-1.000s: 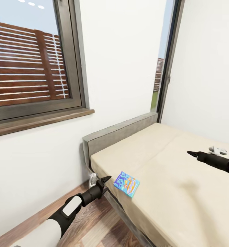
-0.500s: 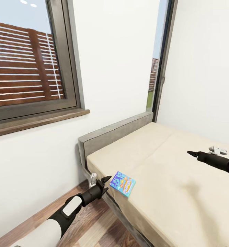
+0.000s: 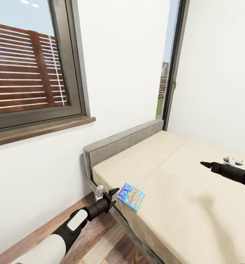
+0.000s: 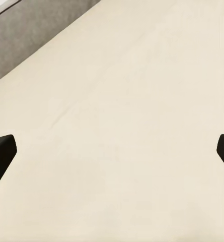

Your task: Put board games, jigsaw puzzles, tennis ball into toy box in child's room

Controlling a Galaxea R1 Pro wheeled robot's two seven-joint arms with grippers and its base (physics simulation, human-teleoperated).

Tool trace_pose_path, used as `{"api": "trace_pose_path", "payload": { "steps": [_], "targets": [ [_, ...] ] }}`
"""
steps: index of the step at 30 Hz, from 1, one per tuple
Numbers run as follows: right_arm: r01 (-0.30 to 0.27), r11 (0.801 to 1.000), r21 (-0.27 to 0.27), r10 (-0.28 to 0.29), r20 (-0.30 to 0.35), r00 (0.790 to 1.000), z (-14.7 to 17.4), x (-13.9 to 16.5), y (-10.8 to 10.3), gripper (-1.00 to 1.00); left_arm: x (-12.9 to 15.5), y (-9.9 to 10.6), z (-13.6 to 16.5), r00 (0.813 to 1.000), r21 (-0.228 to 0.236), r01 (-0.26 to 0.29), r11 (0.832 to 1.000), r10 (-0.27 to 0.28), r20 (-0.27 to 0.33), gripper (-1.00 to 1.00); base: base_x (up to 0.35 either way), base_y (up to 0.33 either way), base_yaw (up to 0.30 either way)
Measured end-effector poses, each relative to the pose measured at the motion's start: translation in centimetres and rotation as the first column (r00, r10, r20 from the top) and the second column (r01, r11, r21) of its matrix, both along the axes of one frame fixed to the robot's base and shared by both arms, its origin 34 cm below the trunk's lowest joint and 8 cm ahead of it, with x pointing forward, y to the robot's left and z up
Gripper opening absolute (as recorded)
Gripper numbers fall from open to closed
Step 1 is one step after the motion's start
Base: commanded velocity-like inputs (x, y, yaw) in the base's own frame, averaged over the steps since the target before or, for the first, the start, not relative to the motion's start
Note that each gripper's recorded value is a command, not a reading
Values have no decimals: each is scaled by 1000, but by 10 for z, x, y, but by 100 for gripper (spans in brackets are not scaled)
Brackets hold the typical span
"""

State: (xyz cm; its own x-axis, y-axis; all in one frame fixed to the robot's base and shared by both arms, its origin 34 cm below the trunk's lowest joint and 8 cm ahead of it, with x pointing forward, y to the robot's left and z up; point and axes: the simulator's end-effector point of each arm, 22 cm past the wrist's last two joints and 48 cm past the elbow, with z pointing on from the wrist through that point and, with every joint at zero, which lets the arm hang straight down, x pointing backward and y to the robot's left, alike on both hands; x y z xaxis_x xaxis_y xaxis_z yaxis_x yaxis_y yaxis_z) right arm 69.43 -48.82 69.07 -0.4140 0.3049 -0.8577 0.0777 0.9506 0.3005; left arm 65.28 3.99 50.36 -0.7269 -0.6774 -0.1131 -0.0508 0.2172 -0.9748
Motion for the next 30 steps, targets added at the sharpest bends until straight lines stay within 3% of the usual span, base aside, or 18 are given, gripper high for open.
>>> {"api": "trace_pose_path", "payload": {
  "steps": [6,13,30],
  "targets": [
    [0,1000,-1,0,1,1000,0,0,0,100,0,0,0,1000,0,0,1000,0,0,100,0,0,-168],
    [-1,1000,0,1,1,1000,1,0,1,100,-1,16,-8,1000,35,3,999,-3,-6,100,0,0,-114],
    [-1,1000,-1,1,1,1000,1,0,1,100,-1,19,-10,1000,37,-1,999,2,-8,100,0,0,-25]
  ]
}}
